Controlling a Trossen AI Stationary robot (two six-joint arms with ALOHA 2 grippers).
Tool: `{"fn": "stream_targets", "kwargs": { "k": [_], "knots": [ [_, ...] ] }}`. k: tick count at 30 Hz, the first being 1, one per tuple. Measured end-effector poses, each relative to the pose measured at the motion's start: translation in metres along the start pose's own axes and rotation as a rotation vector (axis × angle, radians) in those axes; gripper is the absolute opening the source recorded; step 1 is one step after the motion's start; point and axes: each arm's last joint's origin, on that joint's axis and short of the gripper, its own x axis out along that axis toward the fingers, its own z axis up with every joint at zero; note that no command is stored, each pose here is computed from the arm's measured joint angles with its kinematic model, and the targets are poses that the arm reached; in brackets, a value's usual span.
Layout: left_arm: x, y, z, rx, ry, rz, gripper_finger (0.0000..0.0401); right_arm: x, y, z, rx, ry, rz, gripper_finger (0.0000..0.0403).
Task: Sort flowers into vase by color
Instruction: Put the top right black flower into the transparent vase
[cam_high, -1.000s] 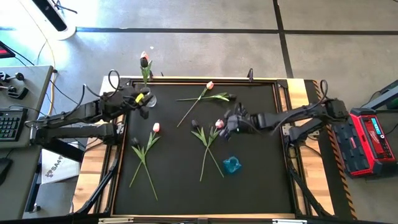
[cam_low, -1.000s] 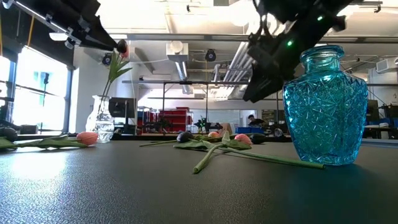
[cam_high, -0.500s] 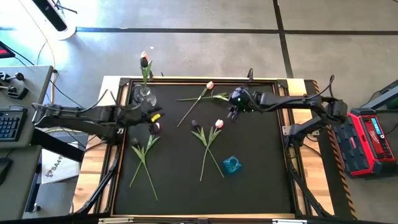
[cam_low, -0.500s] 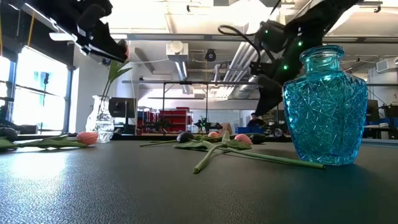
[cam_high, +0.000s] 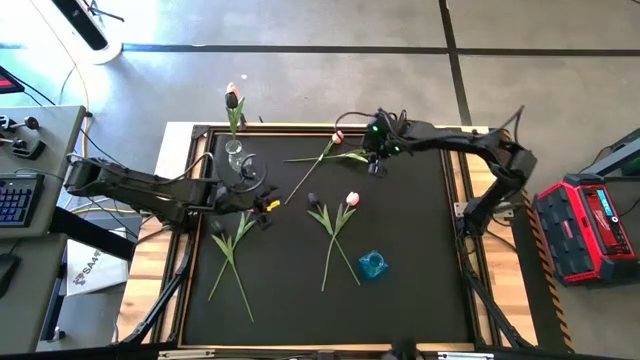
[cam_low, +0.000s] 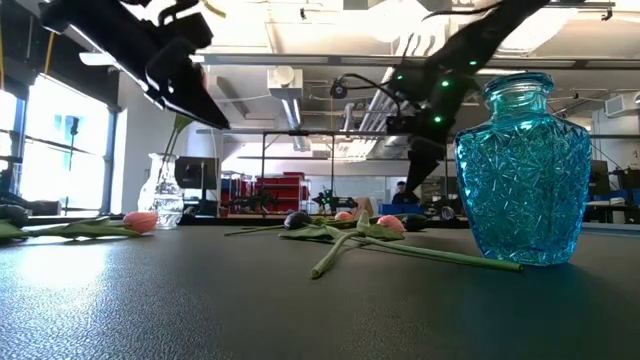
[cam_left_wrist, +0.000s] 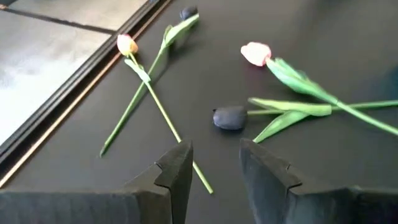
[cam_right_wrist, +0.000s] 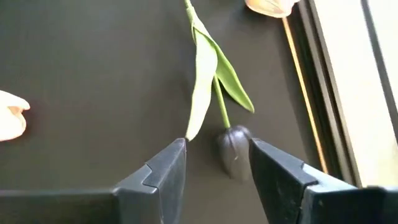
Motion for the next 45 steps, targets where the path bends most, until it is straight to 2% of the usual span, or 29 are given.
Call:
{"fn": "stream_targets", "kwargs": {
  "k": [5,11,24,34,45],
  "knots": [
    [0.005,-0.002,-0.002,0.001,0.022,0.005,0.0122,0.022,-0.014,0.01,-0.043,0.085,0.053,0.0141],
    [0.006,-0.003,-0.001,-0.047,0.005,0.01,0.0122,0.049,-0.026,0.011,-0.053,0.169,0.093,0.0138],
    [0.006,-0.003,0.003,-0.126,-0.036,0.019,0.0122,0.046,-0.036,0.023,-0.19,0.157,0.113,0.0138],
    [0.007,-0.002,0.01,-0.103,-0.092,0.02,0.0122,0.046,-0.036,0.024,-0.258,0.143,0.129,0.0138],
    [0.008,0.001,0.01,-0.111,-0.087,0.022,0.0122,0.081,-0.031,0.012,-0.312,0.22,0.222,0.0137]
  ]
}}
